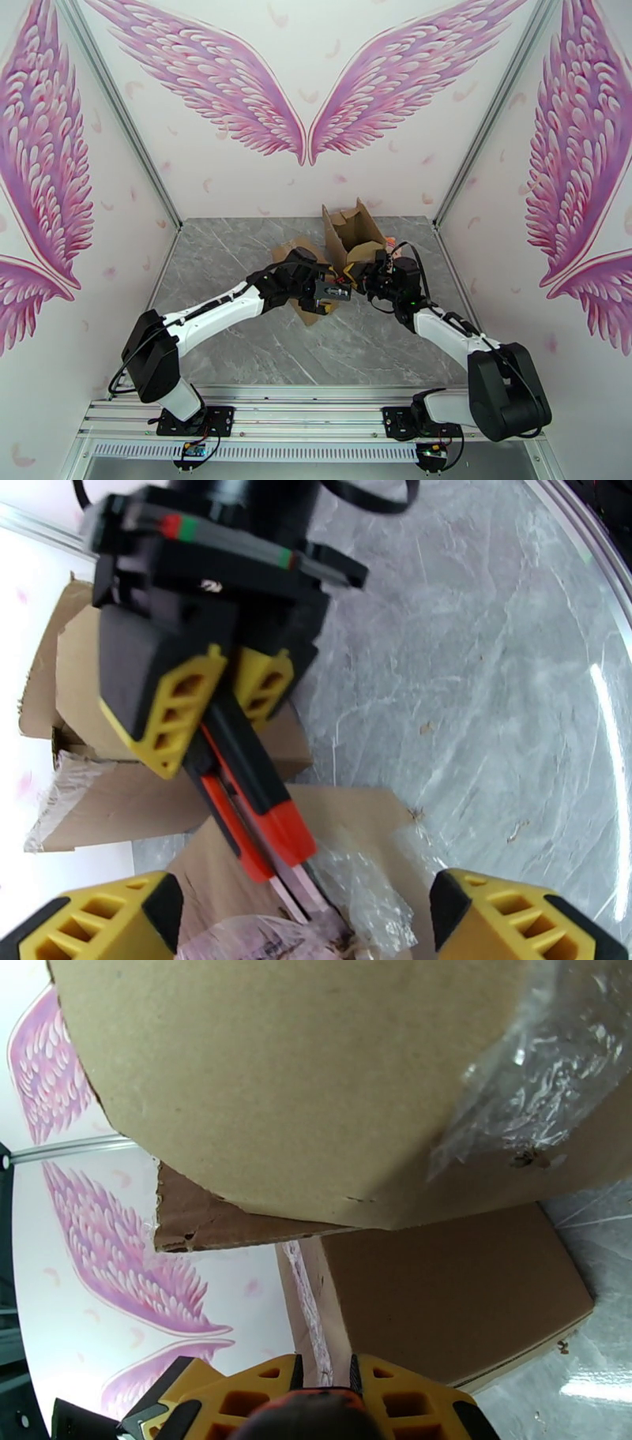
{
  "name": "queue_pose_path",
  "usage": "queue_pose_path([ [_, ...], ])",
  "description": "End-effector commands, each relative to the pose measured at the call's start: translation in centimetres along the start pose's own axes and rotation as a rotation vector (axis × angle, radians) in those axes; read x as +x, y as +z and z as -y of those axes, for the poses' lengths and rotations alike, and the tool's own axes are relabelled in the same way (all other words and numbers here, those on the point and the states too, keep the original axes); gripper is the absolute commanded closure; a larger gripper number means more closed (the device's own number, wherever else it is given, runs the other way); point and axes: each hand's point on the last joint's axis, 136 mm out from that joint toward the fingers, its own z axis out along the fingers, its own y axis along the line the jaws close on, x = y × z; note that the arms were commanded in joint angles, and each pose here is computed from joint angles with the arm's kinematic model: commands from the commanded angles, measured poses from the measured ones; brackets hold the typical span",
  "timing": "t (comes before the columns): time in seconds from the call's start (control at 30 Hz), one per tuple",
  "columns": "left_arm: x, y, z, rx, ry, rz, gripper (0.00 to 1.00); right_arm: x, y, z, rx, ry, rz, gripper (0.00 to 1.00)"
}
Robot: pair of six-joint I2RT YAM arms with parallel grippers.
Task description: Unpack the express box
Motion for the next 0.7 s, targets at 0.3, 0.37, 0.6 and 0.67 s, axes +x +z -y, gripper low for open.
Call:
queue_pose_path([
  [0.3,5.0,-5.1,-10.6,-0.188,-0.553,0.013,0.12,-1.0,-2.2,-1.8,0.105,-0.198,0.084,1.0],
  [0.37,6.0,-5.1,-11.7,-0.174,-0.655,0.023,0.12,-1.2,-2.2,-2.0,0.119,-0.221,0.088,1.0],
  [0.6,8.1,-4.9,-13.8,-0.253,-0.714,-0.051,0.11,-1.2,-1.6,-3.3,0.11,-0.258,0.086,1.0],
  [0.67,10.3,-4.3,-15.3,-0.279,-0.795,-0.095,0.11,-0.7,-1.3,-3.3,0.15,-0.296,0.084,1.0],
])
